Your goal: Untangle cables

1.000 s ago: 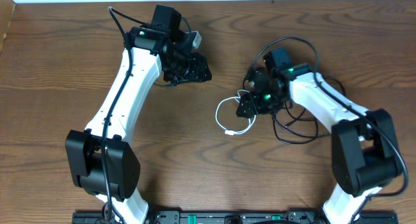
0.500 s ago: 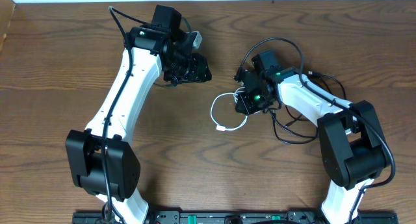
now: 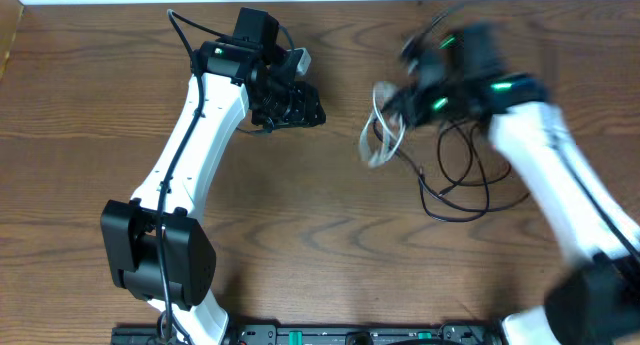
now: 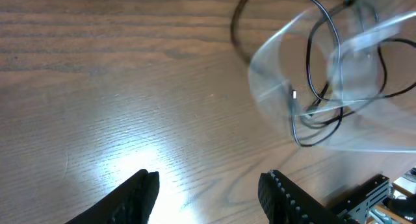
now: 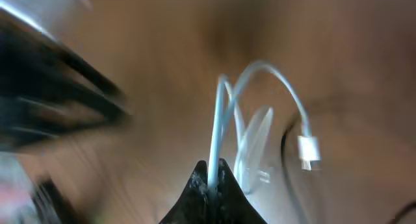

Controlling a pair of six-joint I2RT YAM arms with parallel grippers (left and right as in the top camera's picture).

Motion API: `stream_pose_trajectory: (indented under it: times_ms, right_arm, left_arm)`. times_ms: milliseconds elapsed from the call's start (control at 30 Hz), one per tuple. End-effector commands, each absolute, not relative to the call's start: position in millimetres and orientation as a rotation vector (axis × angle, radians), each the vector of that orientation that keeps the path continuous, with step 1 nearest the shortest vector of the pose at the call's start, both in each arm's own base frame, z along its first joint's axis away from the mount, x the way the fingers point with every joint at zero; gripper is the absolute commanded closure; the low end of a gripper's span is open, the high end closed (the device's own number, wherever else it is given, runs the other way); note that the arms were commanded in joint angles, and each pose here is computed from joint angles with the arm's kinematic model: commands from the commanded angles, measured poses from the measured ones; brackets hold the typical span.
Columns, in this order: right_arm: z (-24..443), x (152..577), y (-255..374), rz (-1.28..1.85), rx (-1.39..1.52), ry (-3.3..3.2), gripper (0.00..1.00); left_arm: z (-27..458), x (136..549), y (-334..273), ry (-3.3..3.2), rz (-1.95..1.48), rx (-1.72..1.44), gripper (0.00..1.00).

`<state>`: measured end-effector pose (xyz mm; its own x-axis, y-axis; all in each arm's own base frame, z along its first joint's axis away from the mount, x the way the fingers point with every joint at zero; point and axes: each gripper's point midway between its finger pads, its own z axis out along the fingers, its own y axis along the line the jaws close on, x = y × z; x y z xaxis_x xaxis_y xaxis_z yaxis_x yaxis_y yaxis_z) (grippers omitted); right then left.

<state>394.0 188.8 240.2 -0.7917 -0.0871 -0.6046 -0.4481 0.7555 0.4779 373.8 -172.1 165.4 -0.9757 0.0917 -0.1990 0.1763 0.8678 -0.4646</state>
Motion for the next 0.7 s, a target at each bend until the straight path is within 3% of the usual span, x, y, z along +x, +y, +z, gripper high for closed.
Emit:
stream_pose_trajectory:
  times_ms: [0,133,267,433,667]
  right_arm:
    - [329.3,392.9,156.7,0.866,-0.263,2.195,0.99]
    - [375.2,404.2,86.2,0.679,-0.021,2.085,0.99]
    - [380.7,413.9,17.2,0.515,0.163,2.041,0.99]
    - [353.1,429.6,-77.7,0.29,0.428,2.049,0.99]
    - [275.4,464.2,-177.0,0.224,0.703,2.084,0.99]
  left_arm:
    - [168.5,372.9,-170.0,2.857,-0.72,0.236,0.45]
    - [168.5,372.9,-170.0,2.857,-0.72,0.236,0.45]
    - [168.5,372.8,-170.1,2.858,-0.72,0.235,0.45]
    - [168.5,372.4,-171.2,2.858,-0.721,0.24,0.46]
    - [168.5,372.4,-171.2,2.858,-0.721,0.24,0.45]
